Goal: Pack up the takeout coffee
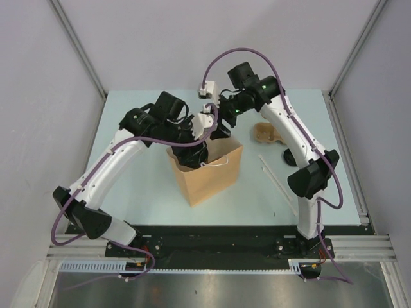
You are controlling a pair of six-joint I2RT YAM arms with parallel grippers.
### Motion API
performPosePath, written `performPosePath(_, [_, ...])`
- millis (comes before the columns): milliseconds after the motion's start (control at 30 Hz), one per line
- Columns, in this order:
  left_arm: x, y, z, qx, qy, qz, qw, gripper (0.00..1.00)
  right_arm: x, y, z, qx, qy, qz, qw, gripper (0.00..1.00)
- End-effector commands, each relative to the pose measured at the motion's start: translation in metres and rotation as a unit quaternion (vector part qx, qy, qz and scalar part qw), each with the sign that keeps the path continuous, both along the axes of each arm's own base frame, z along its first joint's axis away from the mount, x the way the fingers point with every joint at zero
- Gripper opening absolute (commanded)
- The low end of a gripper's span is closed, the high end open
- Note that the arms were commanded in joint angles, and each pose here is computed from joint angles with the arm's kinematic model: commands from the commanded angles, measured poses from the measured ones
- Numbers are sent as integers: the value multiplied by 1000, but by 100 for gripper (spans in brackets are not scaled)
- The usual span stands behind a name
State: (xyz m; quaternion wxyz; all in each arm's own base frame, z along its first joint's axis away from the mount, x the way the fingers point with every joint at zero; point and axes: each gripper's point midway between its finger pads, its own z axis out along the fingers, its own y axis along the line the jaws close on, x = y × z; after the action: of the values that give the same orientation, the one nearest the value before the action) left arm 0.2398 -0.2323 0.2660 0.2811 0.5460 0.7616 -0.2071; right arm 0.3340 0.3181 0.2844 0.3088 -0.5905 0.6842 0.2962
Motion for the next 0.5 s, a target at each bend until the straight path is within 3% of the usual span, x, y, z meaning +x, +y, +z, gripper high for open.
performPosePath(0, [-7, 1, 11, -20, -16, -14, 1000, 28, 4, 20, 3, 20, -41, 47, 998, 73])
performPosePath(33, [-8, 2, 10, -17, -16, -14, 1000, 28, 4, 22, 1, 17, -45, 52, 997, 69])
performPosePath(67, [-7, 3, 9, -14, -19, -12, 1000, 28, 4, 23, -1, 14, -45, 53, 997, 57])
performPosePath(233, [-4, 12, 10, -7, -30, -3, 1000, 28, 8, 20, -6, 10, -29, 36, 999, 32])
performPosePath(267, [-3, 14, 9, -7, -28, 0, 1000, 28, 7, 19, -3, 12, -23, 27, 999, 18])
performPosePath(333, [4, 19, 13, -12, -27, 15, 999, 27, 9, 17, 2, 13, -18, 8, 1000, 1])
performPosePath(467, [17, 26, 19, -10, -43, 32, 999, 27, 5, 4, 21, 21, -3, -47, 999, 0])
